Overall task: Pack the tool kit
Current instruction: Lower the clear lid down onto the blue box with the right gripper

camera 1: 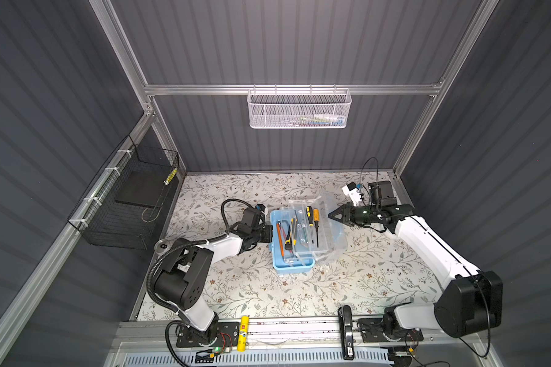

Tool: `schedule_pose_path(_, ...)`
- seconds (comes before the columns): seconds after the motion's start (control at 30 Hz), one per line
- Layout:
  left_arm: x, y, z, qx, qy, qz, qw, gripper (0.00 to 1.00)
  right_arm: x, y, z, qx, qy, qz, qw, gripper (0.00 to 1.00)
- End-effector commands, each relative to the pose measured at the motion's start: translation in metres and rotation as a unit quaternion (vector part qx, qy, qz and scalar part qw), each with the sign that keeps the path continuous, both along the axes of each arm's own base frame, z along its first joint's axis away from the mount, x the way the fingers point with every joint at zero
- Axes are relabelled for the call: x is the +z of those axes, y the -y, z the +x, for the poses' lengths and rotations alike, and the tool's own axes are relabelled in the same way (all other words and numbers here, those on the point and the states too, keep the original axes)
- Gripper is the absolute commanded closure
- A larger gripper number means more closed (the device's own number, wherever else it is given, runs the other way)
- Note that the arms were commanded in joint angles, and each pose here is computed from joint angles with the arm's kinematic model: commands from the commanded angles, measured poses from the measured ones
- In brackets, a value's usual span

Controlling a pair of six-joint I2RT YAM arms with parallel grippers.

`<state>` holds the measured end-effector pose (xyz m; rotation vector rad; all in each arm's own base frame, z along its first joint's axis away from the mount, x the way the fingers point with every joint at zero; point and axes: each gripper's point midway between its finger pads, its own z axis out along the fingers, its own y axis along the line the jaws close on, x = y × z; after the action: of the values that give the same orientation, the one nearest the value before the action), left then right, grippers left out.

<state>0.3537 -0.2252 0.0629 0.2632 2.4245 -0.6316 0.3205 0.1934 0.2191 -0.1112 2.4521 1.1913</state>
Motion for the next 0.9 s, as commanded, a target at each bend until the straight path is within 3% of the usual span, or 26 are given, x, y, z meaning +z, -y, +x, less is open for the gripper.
schedule_pose_path(0.0,0.008,0.01,-0.012,-0.026,-0.004,-0.029,0.999,1.0,-0.038,-0.011,-0.02,0.011,-0.088,-0.034,0.995,0.83)
schedule_pose_path(0.87,0.012,-0.019,-0.027,0.001,0.002,-0.038,0.999,1.0,-0.049,-0.093,-0.014,0.112,-0.116,-0.08,0.984,0.83)
